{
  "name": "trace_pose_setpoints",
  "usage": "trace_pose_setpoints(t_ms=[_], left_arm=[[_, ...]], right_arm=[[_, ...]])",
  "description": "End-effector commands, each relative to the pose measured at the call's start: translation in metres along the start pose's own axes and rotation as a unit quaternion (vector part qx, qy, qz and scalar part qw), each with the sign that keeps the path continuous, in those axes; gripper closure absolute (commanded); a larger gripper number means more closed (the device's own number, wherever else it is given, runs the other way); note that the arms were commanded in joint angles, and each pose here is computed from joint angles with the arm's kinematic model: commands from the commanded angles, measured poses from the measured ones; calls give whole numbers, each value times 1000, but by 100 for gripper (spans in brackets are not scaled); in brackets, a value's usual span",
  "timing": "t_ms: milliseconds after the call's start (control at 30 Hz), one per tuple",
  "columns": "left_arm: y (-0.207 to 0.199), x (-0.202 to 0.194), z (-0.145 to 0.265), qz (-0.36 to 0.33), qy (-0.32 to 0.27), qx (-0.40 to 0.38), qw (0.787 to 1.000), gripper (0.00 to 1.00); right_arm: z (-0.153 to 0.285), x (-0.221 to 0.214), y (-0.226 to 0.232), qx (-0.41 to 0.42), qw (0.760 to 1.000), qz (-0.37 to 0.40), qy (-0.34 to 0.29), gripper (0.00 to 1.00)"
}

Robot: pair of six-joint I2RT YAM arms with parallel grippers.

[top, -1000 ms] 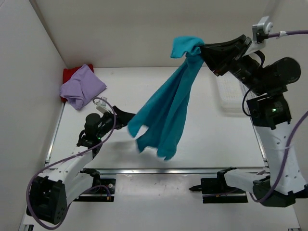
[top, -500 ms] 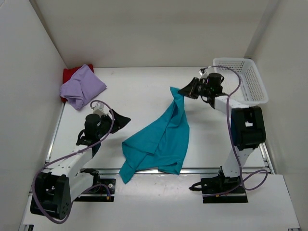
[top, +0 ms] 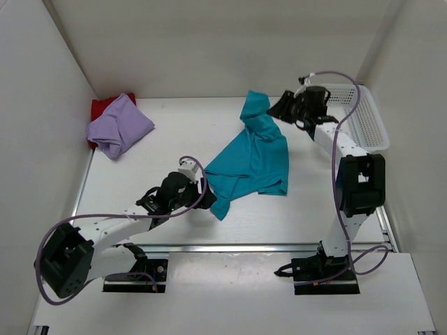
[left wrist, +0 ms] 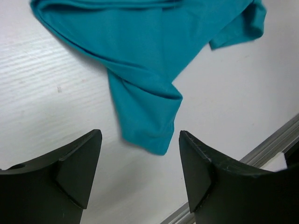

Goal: Fold and stack the t-shirts
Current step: Move the tshirt to the center of the board, then flatten out the tshirt

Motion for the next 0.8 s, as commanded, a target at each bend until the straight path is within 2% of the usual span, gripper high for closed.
trace_pose_setpoints(t_ms=[0,33,133,167,233,267,400,467,633,733,767], left_arm=[[-2,-4,-10,-18,0,9,1000,22],[-5,-1,-13,-17,-2,7,1000,22],[-15,-4,-32,-44,32,11,998,18],[-19,0,-34,-52,34,7,998,17],[-19,-5,-43,-66,57,16,996,16],[-19,-5,-42,-67,57,19,996,16],[-16,-8,-36,-64,33,24,997,12],[-20,-11,-38,-65,40,19,997,10],[-27,-11,-55,-82,48,24,995,8],[-24,-11,-69,-80,59,32,994,17],[-22,-10,-75,-73,66,37,994,27]], right_arm=[[28,-45,1,-49,999,8,7,66],[37,-47,10,-47,999,17,-10,73],[60,-115,-9,-93,995,-7,33,86],[63,-123,-11,-105,994,-11,37,87],[85,-158,-21,-140,988,-28,56,81],[95,-159,-16,-143,988,-23,44,74],[131,-202,-30,-204,978,-31,38,57],[143,-209,-32,-221,975,-29,26,54],[155,-228,-44,-248,967,-31,41,50],[152,-230,-49,-230,971,-29,56,50],[148,-231,-50,-225,971,-34,68,54]])
Point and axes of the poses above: each gripper's point midway between its finger pads, its own z axis back along the fingers, its own y axis along the line the jaws close on, x = y × z, the point moved 10 cm from there along z, back along the fingers, and after that the axes turned 3 degrees about z, right-handed, at the moved point
